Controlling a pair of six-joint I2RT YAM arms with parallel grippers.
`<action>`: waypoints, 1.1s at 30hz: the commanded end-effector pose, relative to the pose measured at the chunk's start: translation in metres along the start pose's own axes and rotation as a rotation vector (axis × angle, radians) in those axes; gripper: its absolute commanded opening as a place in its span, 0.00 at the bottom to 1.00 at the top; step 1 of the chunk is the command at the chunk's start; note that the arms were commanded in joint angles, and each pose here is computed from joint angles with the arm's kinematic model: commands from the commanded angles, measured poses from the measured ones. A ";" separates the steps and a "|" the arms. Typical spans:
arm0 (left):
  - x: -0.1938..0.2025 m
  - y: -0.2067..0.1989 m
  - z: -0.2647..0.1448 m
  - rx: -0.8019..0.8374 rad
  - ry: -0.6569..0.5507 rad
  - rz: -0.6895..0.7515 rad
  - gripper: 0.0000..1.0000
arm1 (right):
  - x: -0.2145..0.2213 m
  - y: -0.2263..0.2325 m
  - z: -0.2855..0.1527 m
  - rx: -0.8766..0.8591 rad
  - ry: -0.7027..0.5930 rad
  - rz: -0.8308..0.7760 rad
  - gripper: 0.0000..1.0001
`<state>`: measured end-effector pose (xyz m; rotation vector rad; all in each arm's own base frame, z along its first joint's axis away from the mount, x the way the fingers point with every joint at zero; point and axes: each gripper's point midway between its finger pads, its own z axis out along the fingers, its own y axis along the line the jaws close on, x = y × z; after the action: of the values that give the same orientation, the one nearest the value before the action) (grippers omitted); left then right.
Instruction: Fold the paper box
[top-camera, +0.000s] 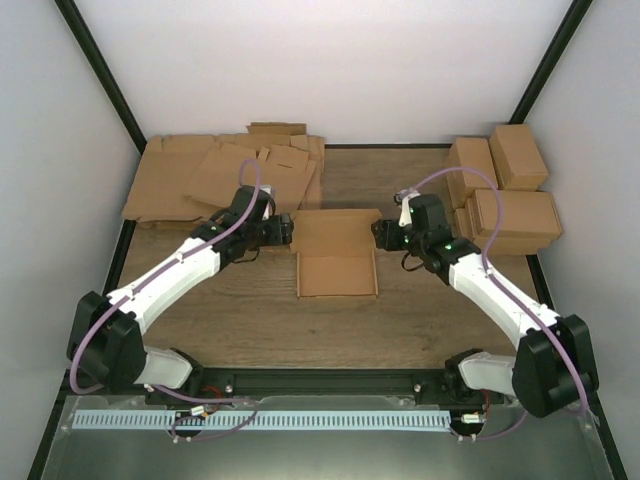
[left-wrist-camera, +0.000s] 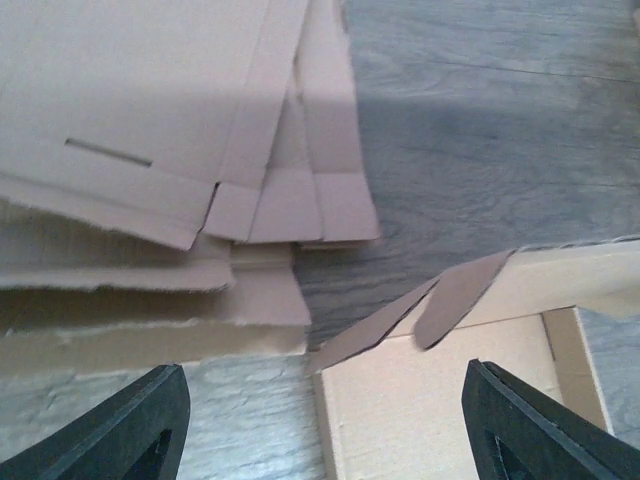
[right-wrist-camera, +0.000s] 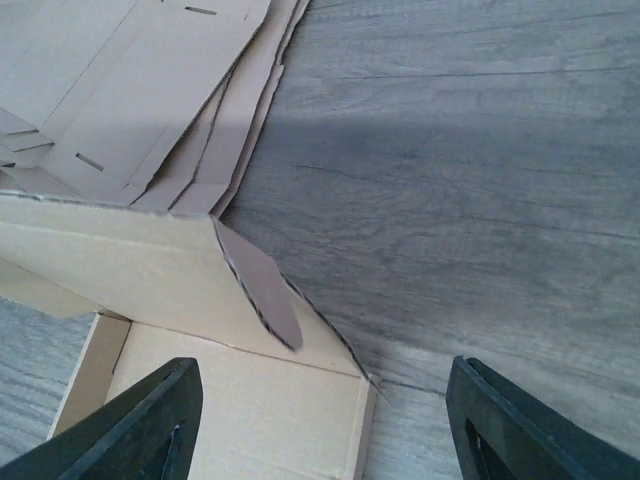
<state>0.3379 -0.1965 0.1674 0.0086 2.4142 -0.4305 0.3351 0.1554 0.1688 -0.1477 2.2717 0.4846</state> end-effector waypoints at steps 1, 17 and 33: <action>-0.015 -0.022 0.003 0.097 0.003 0.054 0.74 | -0.018 -0.001 0.006 0.026 -0.002 -0.062 0.69; -0.011 -0.040 0.022 0.175 0.061 0.114 0.69 | -0.021 0.010 0.018 -0.022 0.053 -0.082 0.60; 0.001 -0.053 0.027 0.257 0.108 0.089 0.40 | -0.011 0.021 0.021 -0.086 0.094 -0.019 0.48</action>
<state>0.3472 -0.2452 0.1497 0.2430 2.4769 -0.6300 0.3500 0.1739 0.1554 -0.2560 2.3593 0.5060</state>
